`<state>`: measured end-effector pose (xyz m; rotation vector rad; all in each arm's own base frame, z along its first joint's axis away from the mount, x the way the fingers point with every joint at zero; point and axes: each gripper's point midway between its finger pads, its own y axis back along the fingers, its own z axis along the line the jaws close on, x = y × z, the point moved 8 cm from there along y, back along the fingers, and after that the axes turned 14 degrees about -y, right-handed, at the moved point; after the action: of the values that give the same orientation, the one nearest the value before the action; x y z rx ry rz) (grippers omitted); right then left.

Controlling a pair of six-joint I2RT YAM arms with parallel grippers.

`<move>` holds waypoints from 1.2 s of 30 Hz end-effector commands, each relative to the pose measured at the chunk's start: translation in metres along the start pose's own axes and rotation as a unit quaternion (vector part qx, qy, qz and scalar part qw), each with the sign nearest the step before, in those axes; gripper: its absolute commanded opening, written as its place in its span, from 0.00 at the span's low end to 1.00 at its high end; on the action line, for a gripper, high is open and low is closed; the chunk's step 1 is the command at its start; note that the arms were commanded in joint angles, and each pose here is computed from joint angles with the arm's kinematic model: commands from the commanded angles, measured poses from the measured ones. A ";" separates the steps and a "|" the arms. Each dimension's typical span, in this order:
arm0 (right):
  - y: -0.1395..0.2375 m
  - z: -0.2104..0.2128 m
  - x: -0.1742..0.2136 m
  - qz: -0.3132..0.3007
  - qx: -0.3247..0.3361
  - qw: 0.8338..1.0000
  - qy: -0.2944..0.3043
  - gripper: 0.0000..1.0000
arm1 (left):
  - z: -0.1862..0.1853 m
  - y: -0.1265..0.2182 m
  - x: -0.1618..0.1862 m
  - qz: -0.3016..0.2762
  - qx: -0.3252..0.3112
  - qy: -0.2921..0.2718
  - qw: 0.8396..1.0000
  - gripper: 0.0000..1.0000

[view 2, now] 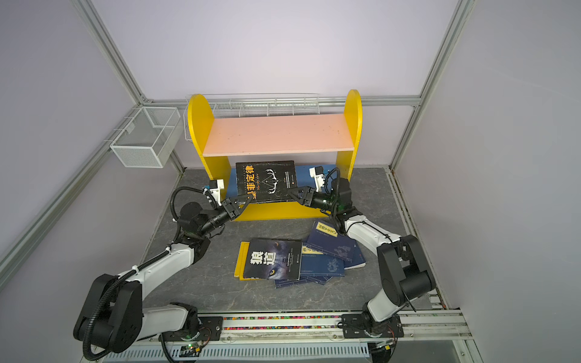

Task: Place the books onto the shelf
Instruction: 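Carry the black book onto the blue shelf while left arm draws back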

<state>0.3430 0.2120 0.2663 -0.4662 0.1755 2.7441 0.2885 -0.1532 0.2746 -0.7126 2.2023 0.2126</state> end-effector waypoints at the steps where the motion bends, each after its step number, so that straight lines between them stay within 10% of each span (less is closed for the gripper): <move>1: -0.008 0.023 0.001 -0.001 -0.057 0.998 0.017 0.39 | -0.013 0.003 -0.009 -0.024 0.022 -0.034 0.999 0.00; 5: -0.014 0.026 0.007 -0.006 -0.057 0.998 0.022 0.17 | -0.005 0.005 -0.009 -0.024 -0.026 -0.034 0.999 0.05; 9: -0.017 0.023 0.005 -0.029 -0.023 0.999 0.027 0.12 | 0.003 0.017 -0.012 -0.033 -0.129 -0.044 0.990 0.62; 13: -0.024 0.020 -0.005 -0.052 0.004 0.998 0.027 0.10 | 0.010 0.050 -0.019 -0.078 -0.286 -0.060 0.953 0.83; 23: -0.067 0.009 -0.028 -0.050 0.061 0.996 0.029 0.07 | 0.023 0.140 -0.001 -0.128 -0.580 -0.028 0.804 0.84; 36: -0.121 -0.013 -0.020 -0.032 0.081 0.996 -0.017 0.09 | 0.032 0.148 0.015 -0.102 -0.606 -0.013 0.789 0.84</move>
<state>0.4020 0.3101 0.2400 -0.3559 0.4240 2.6745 0.2226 -0.0283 0.2426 -1.5736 1.7126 1.5105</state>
